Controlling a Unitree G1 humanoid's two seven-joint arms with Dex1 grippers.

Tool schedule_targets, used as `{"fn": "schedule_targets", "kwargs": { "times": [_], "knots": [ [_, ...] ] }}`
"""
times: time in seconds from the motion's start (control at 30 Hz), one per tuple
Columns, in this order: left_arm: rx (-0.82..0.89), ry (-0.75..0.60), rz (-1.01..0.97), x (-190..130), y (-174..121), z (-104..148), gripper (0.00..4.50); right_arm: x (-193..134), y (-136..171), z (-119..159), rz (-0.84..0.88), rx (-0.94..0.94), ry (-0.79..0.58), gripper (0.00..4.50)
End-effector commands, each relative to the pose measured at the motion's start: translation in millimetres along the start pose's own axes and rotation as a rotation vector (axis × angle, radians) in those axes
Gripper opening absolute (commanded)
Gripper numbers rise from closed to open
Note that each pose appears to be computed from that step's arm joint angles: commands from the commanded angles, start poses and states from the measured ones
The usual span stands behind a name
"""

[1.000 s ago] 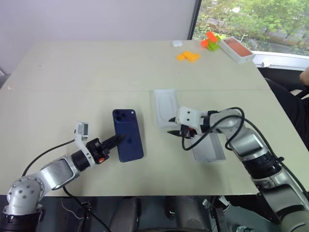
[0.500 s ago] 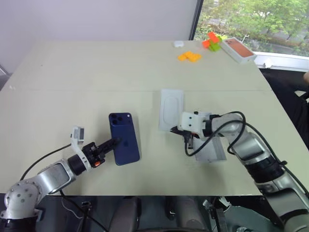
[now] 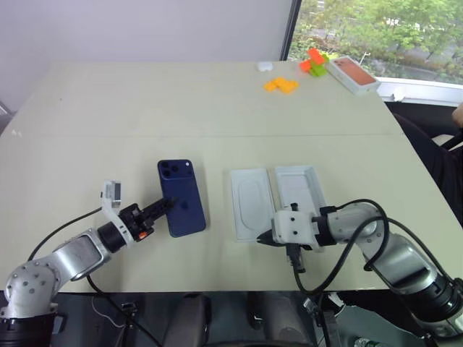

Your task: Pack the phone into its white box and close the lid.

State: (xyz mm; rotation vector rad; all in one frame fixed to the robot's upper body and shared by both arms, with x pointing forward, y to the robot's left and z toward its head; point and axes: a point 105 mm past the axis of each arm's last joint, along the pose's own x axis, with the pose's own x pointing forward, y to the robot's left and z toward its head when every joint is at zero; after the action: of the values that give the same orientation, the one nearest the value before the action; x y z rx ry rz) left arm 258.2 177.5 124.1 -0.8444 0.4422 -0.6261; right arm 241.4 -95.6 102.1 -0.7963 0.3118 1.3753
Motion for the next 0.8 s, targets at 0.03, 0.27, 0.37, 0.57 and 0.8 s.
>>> {"fn": "schedule_targets", "kwargs": {
  "times": [0.03, 0.27, 0.37, 0.57, 0.8],
  "knots": [
    [0.021, -0.016, -0.064, 1.3, -16.4, 5.2, 0.00, -1.5, 0.6, 9.1, -0.005, -0.029, -0.024, 0.04],
    [0.026, -0.014, -0.084, 4.6, -23.3, 6.3, 0.00, -5.8, 3.3, 29.5, 0.035, 0.036, -0.135, 1.47],
    [0.024, -0.017, -0.108, 8.0, -30.6, 8.2, 0.00, -12.2, -0.3, 35.3, 0.014, 0.041, -0.164, 2.41],
    [0.016, 0.063, -0.168, 41.5, -65.4, 2.0, 0.00, -39.9, -17.7, 45.0, -0.054, 0.132, -0.253, 2.41],
    [-0.074, 0.193, -0.101, 79.4, -78.4, -24.3, 0.00, -55.9, -33.2, 13.9, -0.179, 0.177, -0.142, 2.41]
  ]
}}
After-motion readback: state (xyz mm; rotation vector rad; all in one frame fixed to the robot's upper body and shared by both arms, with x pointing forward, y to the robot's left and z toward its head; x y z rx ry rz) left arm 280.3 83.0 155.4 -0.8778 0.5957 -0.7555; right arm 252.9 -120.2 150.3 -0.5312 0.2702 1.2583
